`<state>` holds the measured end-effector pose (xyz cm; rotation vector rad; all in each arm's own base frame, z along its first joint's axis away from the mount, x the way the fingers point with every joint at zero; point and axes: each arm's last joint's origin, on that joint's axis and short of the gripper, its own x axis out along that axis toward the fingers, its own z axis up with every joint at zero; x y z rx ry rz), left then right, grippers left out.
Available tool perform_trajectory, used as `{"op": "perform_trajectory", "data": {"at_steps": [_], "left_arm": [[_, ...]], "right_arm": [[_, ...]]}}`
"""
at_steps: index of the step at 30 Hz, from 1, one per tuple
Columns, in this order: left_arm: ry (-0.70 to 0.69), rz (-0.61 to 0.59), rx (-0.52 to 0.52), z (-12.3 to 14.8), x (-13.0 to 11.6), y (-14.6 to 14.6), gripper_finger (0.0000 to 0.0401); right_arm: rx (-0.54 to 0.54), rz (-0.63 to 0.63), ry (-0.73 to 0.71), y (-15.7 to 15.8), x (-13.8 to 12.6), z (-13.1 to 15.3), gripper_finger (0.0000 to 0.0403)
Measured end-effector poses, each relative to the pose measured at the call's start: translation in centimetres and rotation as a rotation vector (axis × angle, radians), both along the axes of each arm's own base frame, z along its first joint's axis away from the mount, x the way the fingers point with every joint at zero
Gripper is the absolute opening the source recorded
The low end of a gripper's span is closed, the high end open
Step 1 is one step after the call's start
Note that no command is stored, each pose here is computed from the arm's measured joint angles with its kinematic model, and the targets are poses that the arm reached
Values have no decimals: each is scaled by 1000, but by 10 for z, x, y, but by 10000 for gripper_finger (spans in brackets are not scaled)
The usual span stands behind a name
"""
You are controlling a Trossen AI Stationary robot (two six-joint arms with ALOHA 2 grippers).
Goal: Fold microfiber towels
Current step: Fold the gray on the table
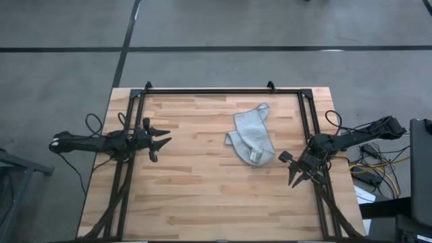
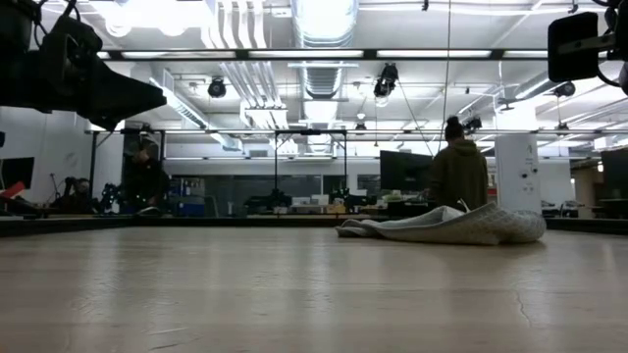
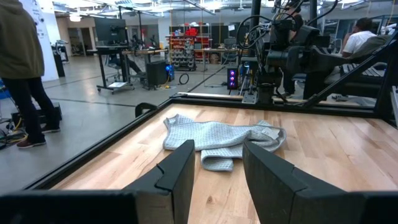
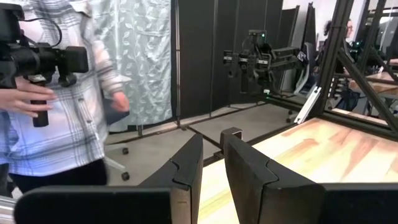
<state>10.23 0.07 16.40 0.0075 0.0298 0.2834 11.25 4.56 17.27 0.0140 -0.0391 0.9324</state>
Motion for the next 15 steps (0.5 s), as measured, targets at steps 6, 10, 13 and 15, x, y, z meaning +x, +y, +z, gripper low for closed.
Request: {"op": "perform_trajectory", "data": {"at_steps": [6,10,13,15], "left_arm": [[0,0,0,0,0,0,140],[0,0,0,0,0,0,140],[0,0,0,0,0,0,140],[0,0,0,0,0,0,140]], "right_arm": [[50,3,66,0,0,0,61],[121,7,163,0,0,0,61],[153,8,205,0,0,0,61],[175,10,235,0,0,0,61]]}}
